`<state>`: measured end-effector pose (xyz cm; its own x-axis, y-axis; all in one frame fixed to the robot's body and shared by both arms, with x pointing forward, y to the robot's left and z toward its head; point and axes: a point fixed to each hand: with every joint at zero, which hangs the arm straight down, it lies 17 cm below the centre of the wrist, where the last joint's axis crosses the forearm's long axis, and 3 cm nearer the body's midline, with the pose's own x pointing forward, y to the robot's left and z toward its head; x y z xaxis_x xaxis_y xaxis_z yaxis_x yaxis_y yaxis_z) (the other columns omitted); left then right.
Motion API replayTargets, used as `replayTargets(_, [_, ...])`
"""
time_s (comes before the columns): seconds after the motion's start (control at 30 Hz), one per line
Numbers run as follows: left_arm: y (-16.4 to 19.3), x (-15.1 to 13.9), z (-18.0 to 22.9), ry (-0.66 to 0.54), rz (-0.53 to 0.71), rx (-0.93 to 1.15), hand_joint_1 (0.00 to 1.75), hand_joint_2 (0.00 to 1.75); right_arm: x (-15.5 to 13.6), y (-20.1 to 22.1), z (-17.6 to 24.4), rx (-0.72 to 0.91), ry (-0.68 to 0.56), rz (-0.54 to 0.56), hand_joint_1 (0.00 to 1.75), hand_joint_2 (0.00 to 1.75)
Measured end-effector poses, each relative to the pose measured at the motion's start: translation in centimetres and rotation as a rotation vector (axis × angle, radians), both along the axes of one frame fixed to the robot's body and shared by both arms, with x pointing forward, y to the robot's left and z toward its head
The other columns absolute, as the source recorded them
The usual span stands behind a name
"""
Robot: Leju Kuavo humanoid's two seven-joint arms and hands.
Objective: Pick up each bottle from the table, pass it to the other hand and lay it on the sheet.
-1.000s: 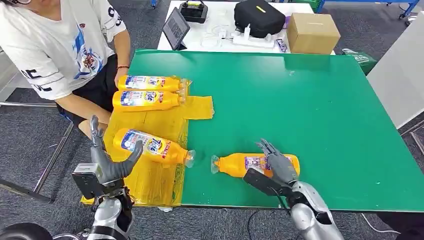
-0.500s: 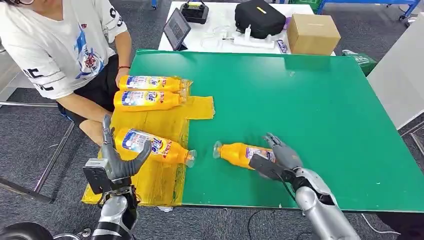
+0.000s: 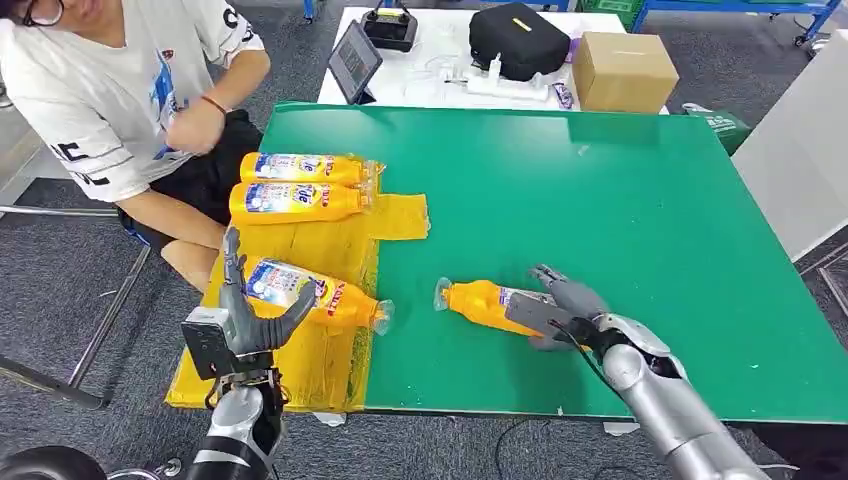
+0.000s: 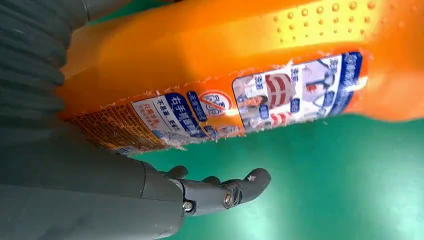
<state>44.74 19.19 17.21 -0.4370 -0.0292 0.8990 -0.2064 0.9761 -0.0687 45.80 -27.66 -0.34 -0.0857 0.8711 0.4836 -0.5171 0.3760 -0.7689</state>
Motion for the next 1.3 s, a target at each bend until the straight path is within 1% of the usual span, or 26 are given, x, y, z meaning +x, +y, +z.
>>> replayTargets(0.07, [-0.1, 0.1, -0.2, 0.006, -0.002, -0.006, 0.00, 1.75, -0.2, -0.5, -0.3, -0.006, 0.025, 0.006, 1.36, 1.75])
replayTargets(0.13, [-0.2, 0.3, -0.3, 0.010, -0.009, -0.009, 0.00, 1.75, -0.3, -1.1, -0.4, -0.014, 0.038, 0.009, 1.61, 1.75])
replayTargets(0.17, [-0.3, 0.3, -0.3, 0.012, -0.011, -0.009, 0.00, 1.75, -0.4, -1.4, -0.5, -0.020, 0.044, 0.009, 1.68, 1.75])
replayTargets(0.3, [-0.5, 0.5, -0.6, 0.020, -0.020, -0.014, 0.00, 1.75, -0.7, -2.1, -0.7, -0.016, 0.061, 0.007, 1.75, 1.75])
replayTargets(0.57, [-0.6, 0.6, -0.6, 0.023, -0.025, -0.016, 0.00, 1.75, -0.7, -2.4, -0.7, -0.016, 0.065, 0.004, 1.75, 1.75])
replayTargets(0.63, [-0.8, 0.7, -0.9, 0.030, -0.032, -0.023, 0.00, 1.75, -1.0, -3.1, -0.8, -0.021, 0.073, 0.006, 1.75, 1.75])
replayTargets(0.67, [-0.8, 0.7, -1.1, 0.036, -0.030, -0.023, 0.00, 1.75, -0.8, -2.8, -0.1, 0.004, 0.013, -0.007, 1.75, 1.75])
replayTargets(0.73, [-0.8, 0.7, -1.1, 0.037, -0.029, -0.023, 0.00, 1.75, -0.5, -2.0, 0.6, 0.019, -0.057, -0.026, 1.75, 1.75])
replayTargets(0.9, [-0.7, 0.7, -1.2, 0.038, -0.027, -0.023, 0.00, 1.75, -0.5, -0.9, 1.1, 0.042, -0.093, -0.031, 1.75, 1.75])
replayTargets(0.93, [-0.7, 0.6, -1.2, 0.040, -0.025, -0.022, 0.00, 1.75, -0.3, -0.7, 1.7, 0.060, -0.127, -0.036, 1.75, 1.75])
replayTargets(1.03, [-0.6, 0.2, -1.5, 0.045, -0.023, -0.025, 0.00, 1.75, 0.1, 2.3, 6.2, 0.166, -0.398, -0.038, 1.75, 1.75])
replayTargets(1.1, [-0.8, -0.1, -1.4, 0.045, -0.033, -0.034, 0.00, 1.75, -0.4, 5.7, 14.0, 0.318, -0.709, -0.066, 1.75, 1.75])
replayTargets(1.13, [-1.2, -0.1, -1.3, 0.046, -0.044, -0.041, 0.00, 1.75, -0.9, 6.7, 17.0, 0.376, -0.813, -0.082, 1.75, 1.75])
replayTargets(1.2, [-1.9, -0.1, -1.2, 0.053, -0.071, -0.075, 0.00, 1.75, -2.2, 7.1, 22.5, 0.467, -1.003, -0.126, 1.75, 1.75])
replayTargets(1.3, [-3.1, 0.1, -1.5, 0.086, -0.140, -0.146, 0.00, 1.75, -4.6, 6.0, 27.8, 0.553, -1.214, -0.201, 1.75, 1.75])
